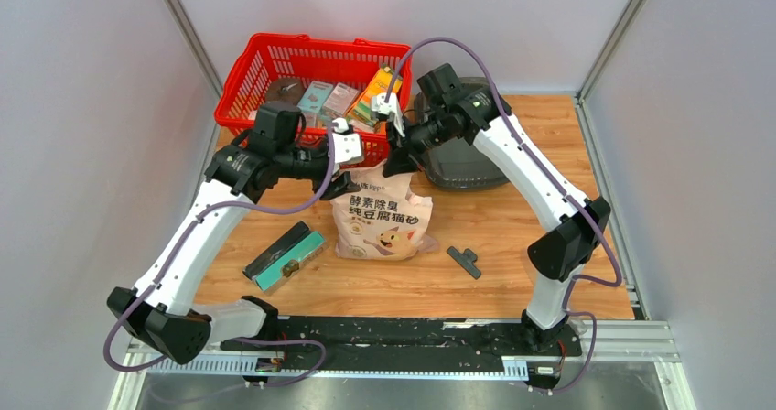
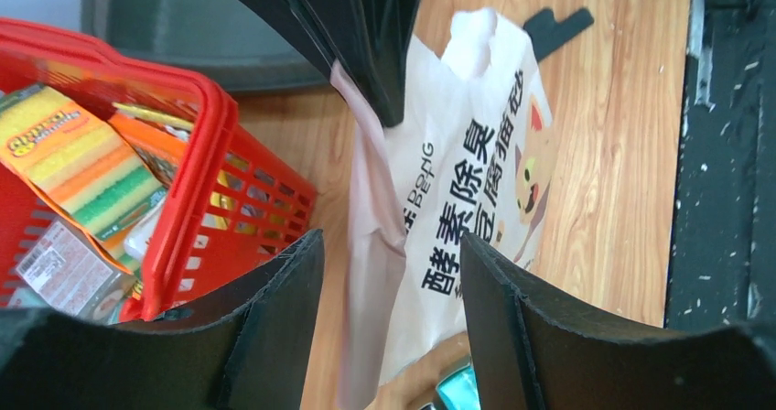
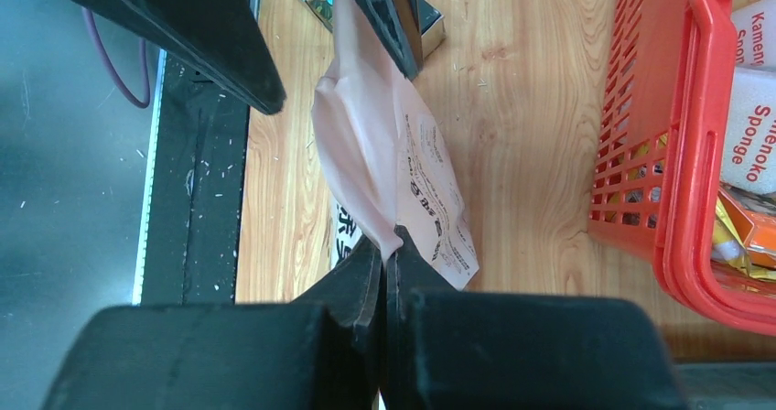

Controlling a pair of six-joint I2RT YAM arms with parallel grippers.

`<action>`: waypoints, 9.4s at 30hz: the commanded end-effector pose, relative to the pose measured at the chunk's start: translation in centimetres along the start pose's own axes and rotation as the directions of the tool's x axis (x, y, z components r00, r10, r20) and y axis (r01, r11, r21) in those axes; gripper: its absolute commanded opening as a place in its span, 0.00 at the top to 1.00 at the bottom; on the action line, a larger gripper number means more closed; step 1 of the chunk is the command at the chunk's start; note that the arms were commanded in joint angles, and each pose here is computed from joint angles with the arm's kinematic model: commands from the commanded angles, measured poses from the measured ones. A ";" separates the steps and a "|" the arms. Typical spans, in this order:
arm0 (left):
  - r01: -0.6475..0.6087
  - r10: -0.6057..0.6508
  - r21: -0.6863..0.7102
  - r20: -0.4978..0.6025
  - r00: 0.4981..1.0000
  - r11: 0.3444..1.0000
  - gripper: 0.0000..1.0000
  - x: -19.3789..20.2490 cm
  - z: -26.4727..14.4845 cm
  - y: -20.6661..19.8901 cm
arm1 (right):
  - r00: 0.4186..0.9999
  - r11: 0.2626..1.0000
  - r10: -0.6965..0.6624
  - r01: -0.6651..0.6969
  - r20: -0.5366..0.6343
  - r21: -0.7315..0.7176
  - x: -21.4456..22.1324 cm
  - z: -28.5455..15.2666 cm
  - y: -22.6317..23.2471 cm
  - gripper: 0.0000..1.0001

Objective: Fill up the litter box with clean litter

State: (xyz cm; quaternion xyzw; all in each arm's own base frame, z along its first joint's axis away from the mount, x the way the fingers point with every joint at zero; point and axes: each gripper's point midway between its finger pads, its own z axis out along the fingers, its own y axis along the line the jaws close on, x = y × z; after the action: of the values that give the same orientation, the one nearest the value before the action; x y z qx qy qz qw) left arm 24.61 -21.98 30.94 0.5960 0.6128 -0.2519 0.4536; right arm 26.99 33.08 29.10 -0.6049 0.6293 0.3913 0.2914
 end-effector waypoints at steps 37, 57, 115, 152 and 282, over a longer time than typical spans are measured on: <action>0.153 -0.142 -0.131 0.087 0.986 0.980 1.00 -0.4 -1.2 -1.3 | 0.822 0.767 0.567 -0.549 0.051 0.333 8.5 -3.2 -0.2 0.07; 0.165 -0.144 -0.178 0.124 0.982 0.970 1.00 -1.4 -2.1 -1.0 | 0.645 0.577 0.756 -0.736 0.110 0.354 9.0 0.0 -2.7 0.06; 0.131 -0.062 -0.330 0.211 0.975 0.935 1.00 -3.5 -4.4 0.7 | 0.660 0.632 0.749 -0.737 0.054 0.238 6.7 -1.9 -0.4 1.00; -0.145 0.229 -0.344 0.220 0.948 0.928 1.00 -7.2 -2.3 5.1 | 0.823 0.396 0.503 -0.491 0.264 0.776 5.0 -10.4 -7.0 0.47; 0.492 -0.500 0.093 0.194 0.844 0.866 1.00 -8.0 1.5 1.3 | 0.767 0.866 0.172 -0.417 0.618 0.277 -6.0 -17.8 2.0 0.00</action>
State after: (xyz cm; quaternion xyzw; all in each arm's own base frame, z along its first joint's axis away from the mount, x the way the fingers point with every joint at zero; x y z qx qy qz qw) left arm 27.10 -25.07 34.24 0.4369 0.7143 -0.3261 0.4388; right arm 27.90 20.03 41.71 -0.3062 0.6780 0.3966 0.5379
